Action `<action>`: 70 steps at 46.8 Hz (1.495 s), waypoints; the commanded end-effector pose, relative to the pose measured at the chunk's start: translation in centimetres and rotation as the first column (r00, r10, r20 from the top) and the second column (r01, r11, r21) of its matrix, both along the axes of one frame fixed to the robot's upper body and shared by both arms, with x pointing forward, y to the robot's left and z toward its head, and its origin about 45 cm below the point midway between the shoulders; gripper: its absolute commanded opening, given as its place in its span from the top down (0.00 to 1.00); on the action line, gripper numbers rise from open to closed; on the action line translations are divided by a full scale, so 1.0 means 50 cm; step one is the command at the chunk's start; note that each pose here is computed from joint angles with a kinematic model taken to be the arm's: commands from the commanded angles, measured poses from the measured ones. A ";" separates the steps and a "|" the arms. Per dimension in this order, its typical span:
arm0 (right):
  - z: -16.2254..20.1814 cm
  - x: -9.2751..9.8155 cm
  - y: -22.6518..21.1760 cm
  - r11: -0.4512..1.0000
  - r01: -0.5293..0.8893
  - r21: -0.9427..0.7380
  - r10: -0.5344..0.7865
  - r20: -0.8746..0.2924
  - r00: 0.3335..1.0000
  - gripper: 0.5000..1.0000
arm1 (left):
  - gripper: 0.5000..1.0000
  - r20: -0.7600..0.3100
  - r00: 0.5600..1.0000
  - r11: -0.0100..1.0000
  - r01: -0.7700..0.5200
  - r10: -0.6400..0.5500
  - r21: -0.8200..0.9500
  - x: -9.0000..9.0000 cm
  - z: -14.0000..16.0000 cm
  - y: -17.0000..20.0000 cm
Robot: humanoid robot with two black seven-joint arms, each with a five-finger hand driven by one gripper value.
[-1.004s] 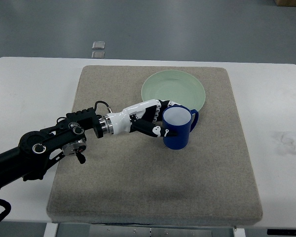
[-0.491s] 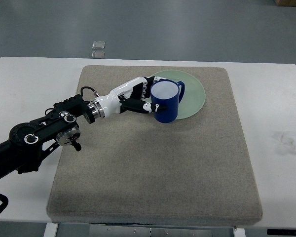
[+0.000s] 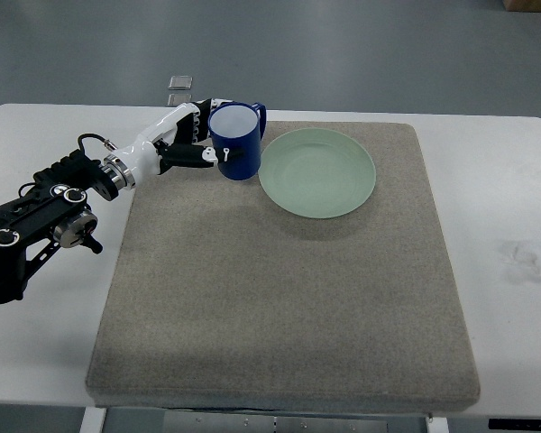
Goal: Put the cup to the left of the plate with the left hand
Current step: 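Carry the blue mug with the left hand past the plate, away from it, then set the blue mug down on the pad and open the left hand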
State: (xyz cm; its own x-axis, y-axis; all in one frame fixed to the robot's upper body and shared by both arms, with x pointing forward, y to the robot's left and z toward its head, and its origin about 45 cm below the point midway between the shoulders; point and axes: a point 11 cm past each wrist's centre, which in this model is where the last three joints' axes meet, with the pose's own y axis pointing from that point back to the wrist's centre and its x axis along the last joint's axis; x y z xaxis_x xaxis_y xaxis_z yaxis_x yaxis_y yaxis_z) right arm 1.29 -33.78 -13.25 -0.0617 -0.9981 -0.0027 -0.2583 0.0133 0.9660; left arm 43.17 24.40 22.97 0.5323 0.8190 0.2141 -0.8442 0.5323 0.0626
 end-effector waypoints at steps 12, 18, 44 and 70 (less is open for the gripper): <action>0.000 0.000 0.000 1.000 0.000 0.000 0.000 0.000 1.000 0.14 | 0.43 0.009 0.984 0.982 -0.181 0.180 0.056 0.017 -0.020 0.098; 0.000 0.000 0.000 1.000 0.000 0.002 0.000 0.000 1.000 0.14 | 0.40 0.007 0.971 0.968 -0.240 0.240 0.066 0.023 -0.033 0.129; 0.000 0.000 0.000 1.000 0.000 0.002 0.000 0.000 1.000 0.14 | 0.40 -0.006 0.961 0.961 -0.275 0.275 -0.008 0.015 -0.058 0.124; 0.000 0.000 0.000 1.000 0.000 0.000 0.000 0.000 1.000 0.14 | 0.31 -0.029 0.955 0.956 -0.294 0.294 0.000 0.009 -0.098 0.123</action>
